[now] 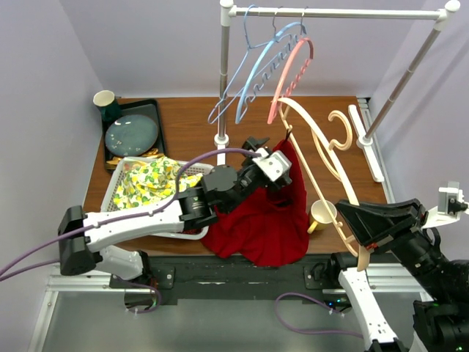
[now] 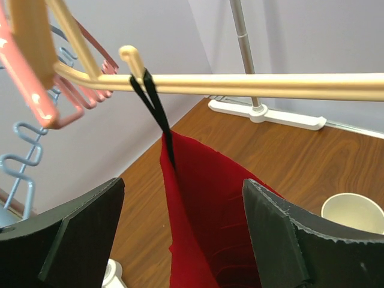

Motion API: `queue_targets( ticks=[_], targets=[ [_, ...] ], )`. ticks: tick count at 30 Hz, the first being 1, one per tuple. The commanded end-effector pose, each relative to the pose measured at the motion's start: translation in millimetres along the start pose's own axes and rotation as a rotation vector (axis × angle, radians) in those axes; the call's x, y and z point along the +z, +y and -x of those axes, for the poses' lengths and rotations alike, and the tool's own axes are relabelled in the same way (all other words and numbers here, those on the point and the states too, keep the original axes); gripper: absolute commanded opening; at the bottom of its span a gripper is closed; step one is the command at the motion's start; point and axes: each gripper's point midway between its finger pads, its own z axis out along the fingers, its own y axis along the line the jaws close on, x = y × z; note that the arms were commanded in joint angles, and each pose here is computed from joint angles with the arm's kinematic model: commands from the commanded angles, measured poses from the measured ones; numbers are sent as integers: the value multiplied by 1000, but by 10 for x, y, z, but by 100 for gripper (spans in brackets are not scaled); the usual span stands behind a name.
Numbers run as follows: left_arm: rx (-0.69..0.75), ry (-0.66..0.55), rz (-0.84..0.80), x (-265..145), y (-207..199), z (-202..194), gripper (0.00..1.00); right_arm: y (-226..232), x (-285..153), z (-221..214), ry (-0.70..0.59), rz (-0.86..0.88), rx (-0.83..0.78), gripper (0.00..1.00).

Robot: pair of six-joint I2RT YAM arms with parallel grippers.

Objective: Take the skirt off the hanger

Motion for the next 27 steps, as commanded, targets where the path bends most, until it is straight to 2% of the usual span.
queue_targets(
  ticks=[1,4,7,10,11,13,18,27],
  targets=[
    [-22,-88,99,162,154,266,83,270,-113,280,-122,77,-107,0],
    [-26,-90,152,240,209,213,81,260,-138,291,-130,66,-110,0],
    [-22,-108,133,302,148,190,77,232,-140,287,-129,56,-110,0],
    [-37,-145,107,311,85,218,44,201,-146,293,-135,41,-111,0],
    [-40,-156,98,306,73,236,24,180,-149,286,-134,33,-110,0],
    [-53,-177,82,298,62,307,0,108,-132,290,-139,5,-112,0],
    [-76,-227,78,307,104,532,0,-113,-36,184,-106,-49,-88,0],
    [-108,-291,74,357,133,797,0,-241,30,102,-68,-76,-82,0]
  ],
)
